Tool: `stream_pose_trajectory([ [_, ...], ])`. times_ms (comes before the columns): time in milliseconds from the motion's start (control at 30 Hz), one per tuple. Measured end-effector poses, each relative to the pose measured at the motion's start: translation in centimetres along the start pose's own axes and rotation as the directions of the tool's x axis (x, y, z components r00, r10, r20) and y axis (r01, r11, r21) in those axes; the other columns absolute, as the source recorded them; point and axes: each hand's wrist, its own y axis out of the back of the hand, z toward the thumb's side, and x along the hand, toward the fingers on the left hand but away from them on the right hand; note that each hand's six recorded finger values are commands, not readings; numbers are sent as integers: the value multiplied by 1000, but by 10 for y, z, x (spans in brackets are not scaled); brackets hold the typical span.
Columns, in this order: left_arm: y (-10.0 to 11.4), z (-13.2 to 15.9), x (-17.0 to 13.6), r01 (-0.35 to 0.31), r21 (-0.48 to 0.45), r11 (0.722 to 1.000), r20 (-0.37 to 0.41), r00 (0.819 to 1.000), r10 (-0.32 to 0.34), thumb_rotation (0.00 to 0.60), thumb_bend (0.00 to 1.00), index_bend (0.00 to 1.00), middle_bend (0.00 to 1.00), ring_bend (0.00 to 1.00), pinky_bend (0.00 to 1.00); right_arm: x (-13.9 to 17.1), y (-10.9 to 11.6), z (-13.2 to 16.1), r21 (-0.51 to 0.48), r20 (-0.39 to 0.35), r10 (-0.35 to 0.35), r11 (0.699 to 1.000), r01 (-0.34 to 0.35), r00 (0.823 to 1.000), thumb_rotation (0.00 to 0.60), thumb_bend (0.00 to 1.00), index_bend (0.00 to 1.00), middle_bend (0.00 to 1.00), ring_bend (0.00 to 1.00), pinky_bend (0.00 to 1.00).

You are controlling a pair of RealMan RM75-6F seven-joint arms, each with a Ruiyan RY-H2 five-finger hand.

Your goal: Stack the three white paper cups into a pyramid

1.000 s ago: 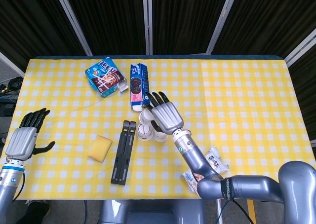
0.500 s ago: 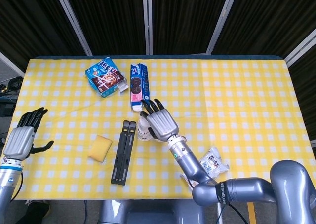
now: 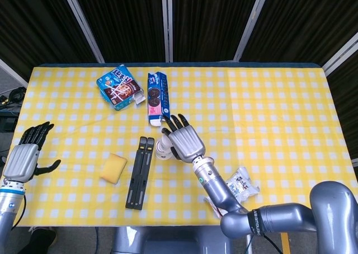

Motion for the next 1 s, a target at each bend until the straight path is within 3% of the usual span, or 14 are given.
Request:
stream_pose_trajectory([
  [367, 1, 1, -1, 0, -1, 1000, 3, 1000, 0, 600, 264, 0, 0, 0, 0, 4, -12, -2, 29, 15, 45, 999, -46, 999, 600, 404, 338, 4, 0, 0],
  [567, 1, -1, -1, 0, -1, 1000, -2, 1000, 0, 600, 264, 0, 0, 0, 0, 5, -11, -1, 32, 13, 47, 998, -47, 999, 600, 286, 216, 0, 0, 0],
  [733, 2, -1, 0, -2, -1, 1000, -5, 1000, 2, 600, 264, 0, 0, 0, 0, 8, -5, 0, 32, 5, 37, 999, -38, 999, 600, 248, 148, 0, 0, 0],
  [1000, 3, -2, -1, -12, 5, 1000, -9, 1000, 12, 600, 264, 0, 0, 0, 0, 23, 14, -6, 49, 16, 4, 999, -5, 1000, 600, 241, 126, 0, 0, 0],
])
